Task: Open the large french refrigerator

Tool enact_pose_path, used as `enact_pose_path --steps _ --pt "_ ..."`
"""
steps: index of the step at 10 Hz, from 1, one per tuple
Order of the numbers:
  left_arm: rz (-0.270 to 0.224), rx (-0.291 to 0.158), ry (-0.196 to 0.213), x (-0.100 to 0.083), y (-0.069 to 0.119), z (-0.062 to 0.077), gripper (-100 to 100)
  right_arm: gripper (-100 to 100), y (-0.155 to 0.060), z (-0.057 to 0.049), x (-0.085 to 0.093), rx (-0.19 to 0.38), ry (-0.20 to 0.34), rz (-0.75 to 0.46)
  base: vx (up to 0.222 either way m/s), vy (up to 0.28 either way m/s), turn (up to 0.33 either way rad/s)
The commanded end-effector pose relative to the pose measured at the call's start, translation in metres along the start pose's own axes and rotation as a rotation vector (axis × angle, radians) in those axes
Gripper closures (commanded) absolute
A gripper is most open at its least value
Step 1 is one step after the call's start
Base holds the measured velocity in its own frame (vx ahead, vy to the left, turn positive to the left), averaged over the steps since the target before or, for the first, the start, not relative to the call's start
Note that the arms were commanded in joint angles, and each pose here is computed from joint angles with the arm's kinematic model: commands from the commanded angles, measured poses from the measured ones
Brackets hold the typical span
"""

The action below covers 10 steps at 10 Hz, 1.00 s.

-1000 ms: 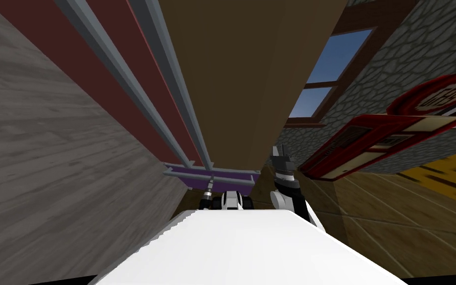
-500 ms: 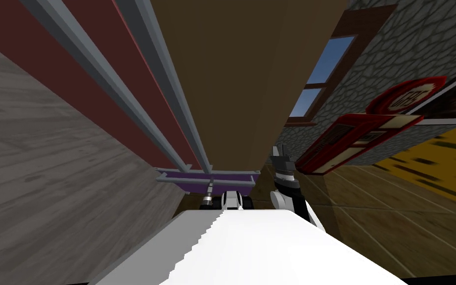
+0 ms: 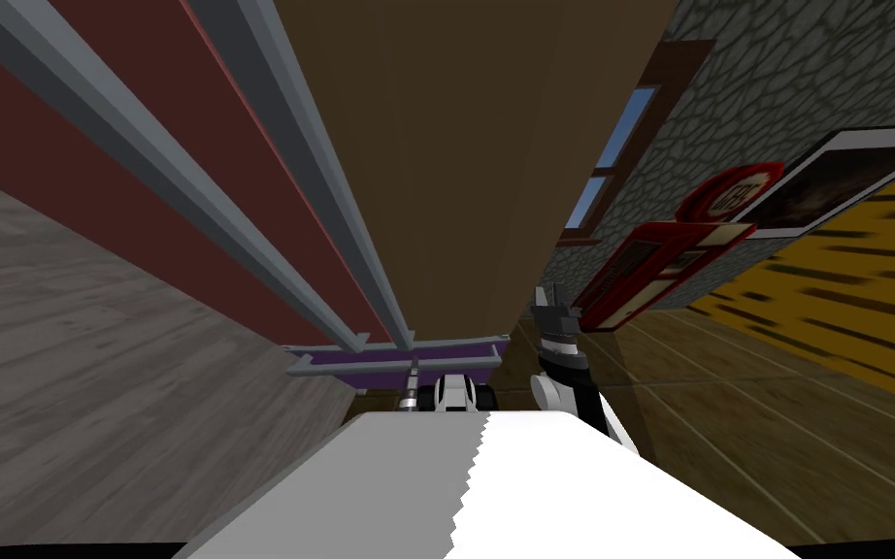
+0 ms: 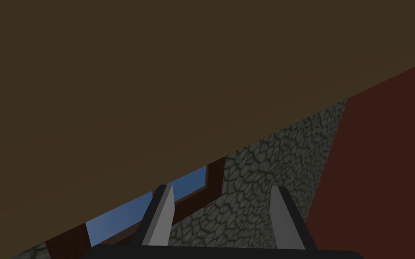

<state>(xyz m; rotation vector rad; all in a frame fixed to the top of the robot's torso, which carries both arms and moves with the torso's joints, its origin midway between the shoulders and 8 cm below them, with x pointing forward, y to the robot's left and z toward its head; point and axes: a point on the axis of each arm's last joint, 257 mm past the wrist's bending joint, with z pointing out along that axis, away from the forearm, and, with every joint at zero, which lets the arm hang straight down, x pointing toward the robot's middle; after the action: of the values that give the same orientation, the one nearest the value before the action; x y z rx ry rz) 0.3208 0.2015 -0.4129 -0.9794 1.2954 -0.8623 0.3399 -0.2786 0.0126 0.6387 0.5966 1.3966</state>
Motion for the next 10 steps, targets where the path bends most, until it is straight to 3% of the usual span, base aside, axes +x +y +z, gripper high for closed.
enact_pose_path --steps 1,2,3,10 --pt "-0.009 -0.031 -0.036 -0.006 0.005 -0.010 -100 0 0.000 0.000 0.000 0.000 0.000 0.000 0.005 -0.009 0.027" --pt "-0.011 -0.044 -0.047 -0.002 0.001 -0.024 -100 0 0.000 0.000 0.000 0.000 0.000 0.000 -0.022 0.039 -0.109" --pt "-0.018 -0.061 -0.065 -0.007 0.005 -0.026 -100 0 0.000 0.000 0.000 0.000 0.000 0.000 -0.029 0.040 -0.116" --pt "-0.018 -0.061 -0.065 -0.007 0.005 -0.026 -100 0 0.000 0.000 0.000 0.000 0.000 0.000 0.001 -0.001 0.003"
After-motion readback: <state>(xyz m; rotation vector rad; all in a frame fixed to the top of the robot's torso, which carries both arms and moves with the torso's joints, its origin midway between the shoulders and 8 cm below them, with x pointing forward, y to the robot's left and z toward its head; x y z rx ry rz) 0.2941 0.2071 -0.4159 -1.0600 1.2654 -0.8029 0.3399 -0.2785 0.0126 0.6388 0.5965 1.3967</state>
